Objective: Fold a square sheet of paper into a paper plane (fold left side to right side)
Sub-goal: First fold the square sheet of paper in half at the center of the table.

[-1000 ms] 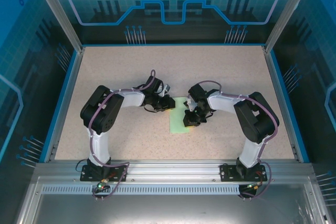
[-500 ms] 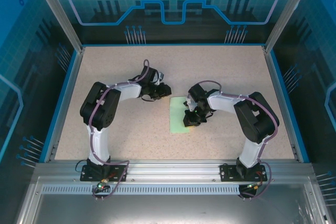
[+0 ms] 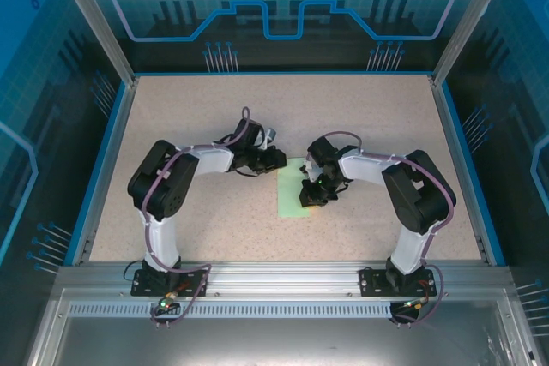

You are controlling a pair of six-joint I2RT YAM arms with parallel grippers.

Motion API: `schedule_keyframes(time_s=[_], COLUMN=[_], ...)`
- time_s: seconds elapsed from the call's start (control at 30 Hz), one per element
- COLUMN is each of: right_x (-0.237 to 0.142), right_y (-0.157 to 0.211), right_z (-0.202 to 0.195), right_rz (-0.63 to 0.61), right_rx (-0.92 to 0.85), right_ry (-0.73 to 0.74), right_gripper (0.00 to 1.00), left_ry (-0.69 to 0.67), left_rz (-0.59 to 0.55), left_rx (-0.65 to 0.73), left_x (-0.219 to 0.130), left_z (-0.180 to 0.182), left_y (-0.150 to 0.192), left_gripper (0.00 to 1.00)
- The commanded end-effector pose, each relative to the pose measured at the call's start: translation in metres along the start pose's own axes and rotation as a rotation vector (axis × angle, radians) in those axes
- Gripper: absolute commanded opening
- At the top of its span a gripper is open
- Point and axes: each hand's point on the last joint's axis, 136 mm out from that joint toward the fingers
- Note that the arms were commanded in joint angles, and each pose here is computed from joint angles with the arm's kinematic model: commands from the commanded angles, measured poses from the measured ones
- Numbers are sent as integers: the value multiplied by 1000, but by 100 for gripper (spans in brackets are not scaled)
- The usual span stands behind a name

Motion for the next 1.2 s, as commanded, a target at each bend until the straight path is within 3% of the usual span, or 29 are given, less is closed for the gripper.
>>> schedule_keyframes(time_s=[0.0, 0.37, 0.83, 1.07, 1.17], right_x=[17, 14, 14, 6, -9], right_y=[43, 46, 48, 14, -9], right_z=[-42, -45, -46, -16, 0], right_rz=[163, 171, 173, 25, -76], right_rx=[67, 64, 62, 26, -12], right_ry=[170, 194, 193, 55, 10], right_gripper=[11, 11, 11, 14, 24], left_ry=[24, -122, -160, -111, -83], left_rz=[21, -28, -115, -154, -177], left_rx=[-6, -51, -72, -14, 17], left_x=[10, 23, 9, -18, -41], left_z=[-1, 38, 45, 16, -3], left_y=[3, -12, -67, -70, -65], left_gripper=[20, 18, 19, 23, 24])
Point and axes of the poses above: each hand's point on the last joint's axis, 136 mm out from that joint toward the fingers, its own x axis out along the fingers, its own z axis along the line the jaws close on, y = z × x, and after that the axes turned 10 degrees about -x, right-handed
